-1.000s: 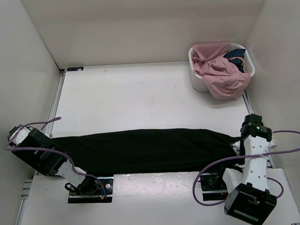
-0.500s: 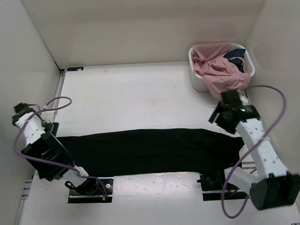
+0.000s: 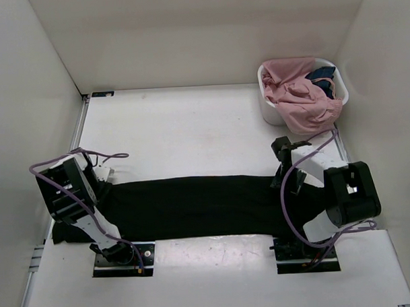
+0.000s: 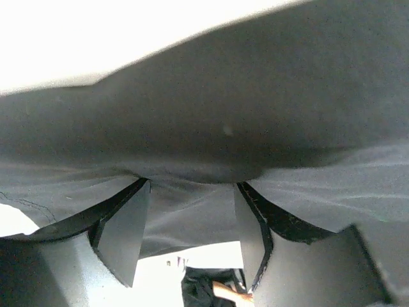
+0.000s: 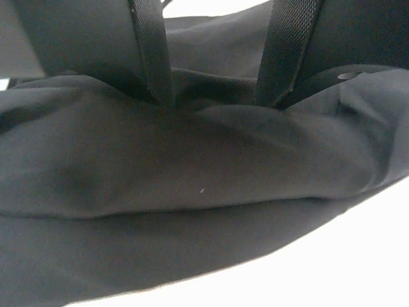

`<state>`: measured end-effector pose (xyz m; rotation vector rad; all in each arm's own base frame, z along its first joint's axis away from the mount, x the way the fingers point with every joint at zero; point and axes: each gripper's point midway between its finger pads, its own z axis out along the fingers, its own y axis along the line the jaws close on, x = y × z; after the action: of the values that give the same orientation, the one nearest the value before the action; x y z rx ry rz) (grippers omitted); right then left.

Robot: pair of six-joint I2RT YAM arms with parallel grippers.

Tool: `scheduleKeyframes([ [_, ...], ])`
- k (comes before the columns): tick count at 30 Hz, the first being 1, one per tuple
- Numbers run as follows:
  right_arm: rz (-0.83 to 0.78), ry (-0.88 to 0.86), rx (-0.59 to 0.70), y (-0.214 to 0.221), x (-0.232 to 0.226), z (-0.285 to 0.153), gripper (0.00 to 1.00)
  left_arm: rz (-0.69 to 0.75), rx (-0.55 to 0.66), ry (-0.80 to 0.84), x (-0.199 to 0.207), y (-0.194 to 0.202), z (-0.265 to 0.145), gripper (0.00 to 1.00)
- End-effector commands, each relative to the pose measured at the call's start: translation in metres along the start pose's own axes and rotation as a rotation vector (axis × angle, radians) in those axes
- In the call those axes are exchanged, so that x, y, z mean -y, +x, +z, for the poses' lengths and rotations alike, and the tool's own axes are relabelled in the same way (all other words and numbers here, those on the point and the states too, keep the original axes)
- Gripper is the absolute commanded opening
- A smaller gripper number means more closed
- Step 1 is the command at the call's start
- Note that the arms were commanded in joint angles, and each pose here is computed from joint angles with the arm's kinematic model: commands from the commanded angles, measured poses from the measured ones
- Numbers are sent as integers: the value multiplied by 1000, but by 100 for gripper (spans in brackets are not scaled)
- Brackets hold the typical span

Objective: Fold and stack the trousers
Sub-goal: Fold the trousers

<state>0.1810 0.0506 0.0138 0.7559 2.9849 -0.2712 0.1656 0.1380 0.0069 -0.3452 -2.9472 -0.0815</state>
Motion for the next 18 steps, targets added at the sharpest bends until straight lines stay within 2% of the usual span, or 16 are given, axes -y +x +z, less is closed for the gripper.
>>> scheduleKeyframes([
  [1,40,-20,104,-41,-14,11,59,-55,197,-28,-11,-60,2,66],
  [6,65,62,263,-118,-17,0,63,-46,270,-29,-13,-110,-12,66],
  [8,49,57,279,-147,-27,-3,65,-42,271,-16,-7,-122,-12,66],
  [12,24,28,242,-170,-38,-3,65,-51,282,7,-8,-141,-18,67],
  [15,0,-69,214,-165,-52,-16,77,-59,274,13,-8,-142,-17,67],
  [16,0,-90,211,-160,-52,-20,87,-59,274,13,-8,-142,-17,67],
  [18,35,-131,233,-152,-41,-43,93,-59,263,19,-7,-140,-17,68],
])
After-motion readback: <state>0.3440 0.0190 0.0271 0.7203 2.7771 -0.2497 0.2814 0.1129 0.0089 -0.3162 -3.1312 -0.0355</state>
